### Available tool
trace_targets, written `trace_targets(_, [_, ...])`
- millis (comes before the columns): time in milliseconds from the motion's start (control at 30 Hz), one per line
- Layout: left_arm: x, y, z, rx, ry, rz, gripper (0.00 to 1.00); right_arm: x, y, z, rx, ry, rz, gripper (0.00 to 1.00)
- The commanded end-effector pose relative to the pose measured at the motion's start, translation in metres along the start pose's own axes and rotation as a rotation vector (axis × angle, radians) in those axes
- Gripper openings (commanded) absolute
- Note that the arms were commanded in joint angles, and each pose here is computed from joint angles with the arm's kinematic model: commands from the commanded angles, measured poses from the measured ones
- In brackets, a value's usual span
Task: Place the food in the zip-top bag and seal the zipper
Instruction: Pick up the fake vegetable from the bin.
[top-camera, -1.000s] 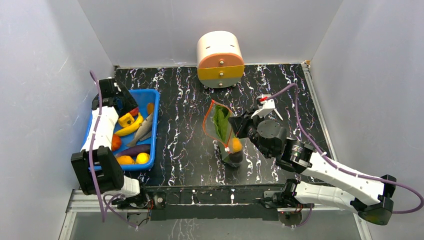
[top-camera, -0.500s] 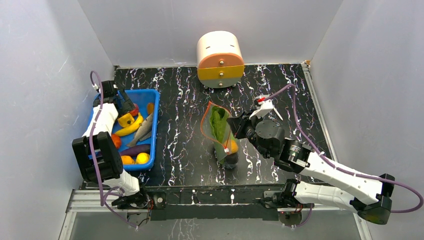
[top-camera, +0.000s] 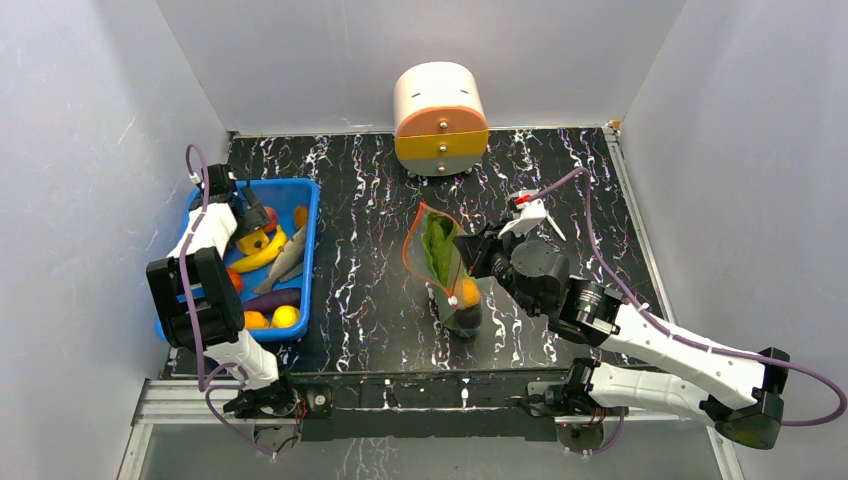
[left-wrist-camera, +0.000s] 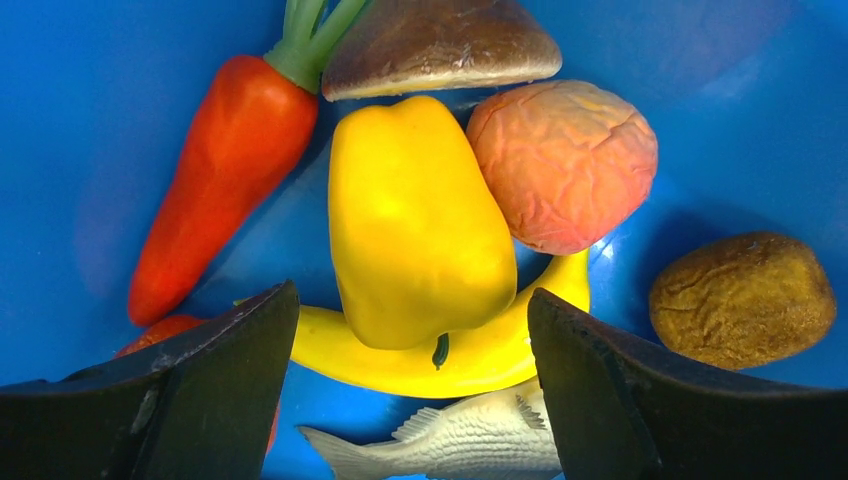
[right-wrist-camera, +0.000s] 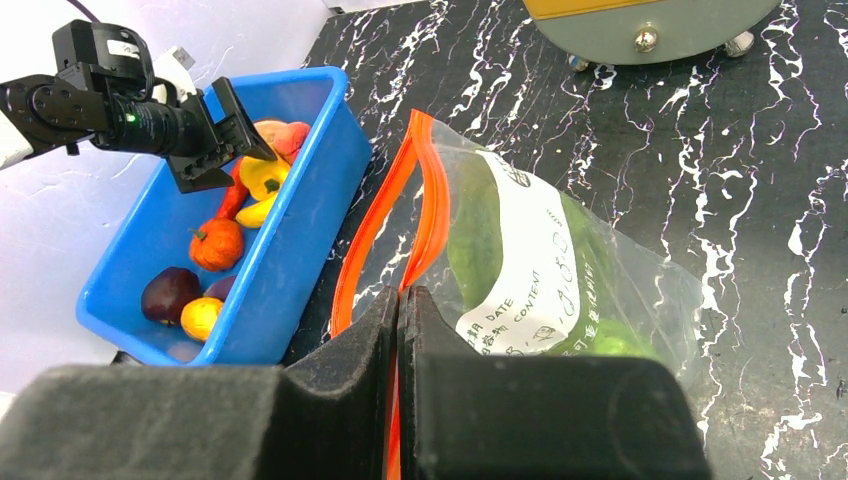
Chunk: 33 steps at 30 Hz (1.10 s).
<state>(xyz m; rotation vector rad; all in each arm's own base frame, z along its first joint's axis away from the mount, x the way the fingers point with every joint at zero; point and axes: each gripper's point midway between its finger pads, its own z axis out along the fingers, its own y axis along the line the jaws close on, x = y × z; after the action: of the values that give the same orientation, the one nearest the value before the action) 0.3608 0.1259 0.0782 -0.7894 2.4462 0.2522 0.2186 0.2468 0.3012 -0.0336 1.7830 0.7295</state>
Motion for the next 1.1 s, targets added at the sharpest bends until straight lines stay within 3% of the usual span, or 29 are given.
trace_targets(0, [-0.013,0.002,0.001,0.005,-0.04,0.001,0.82,-0.032,0.016,-0.005,-0.053,-0.097,0.056,0.0])
trace_targets(300, [-0.015,-0.005,0.014,0.019,-0.011,0.0,0.79,-0.033,0.015,-0.005,-0.052,-0.101,0.065,0.0])
trace_targets(533, [-0.013,-0.006,0.015,0.026,-0.001,0.0,0.6,-0.035,0.014,-0.006,-0.047,-0.106,0.064,0.0])
trace_targets(867, [-0.02,-0.005,-0.013,0.047,-0.029,-0.018,0.5,-0.028,0.015,-0.005,-0.053,-0.086,0.07,0.0])
trace_targets(1067, [-0.033,-0.018,-0.047,0.147,-0.075,-0.043,0.46,-0.027,0.011,-0.006,-0.033,-0.072,0.051,0.0])
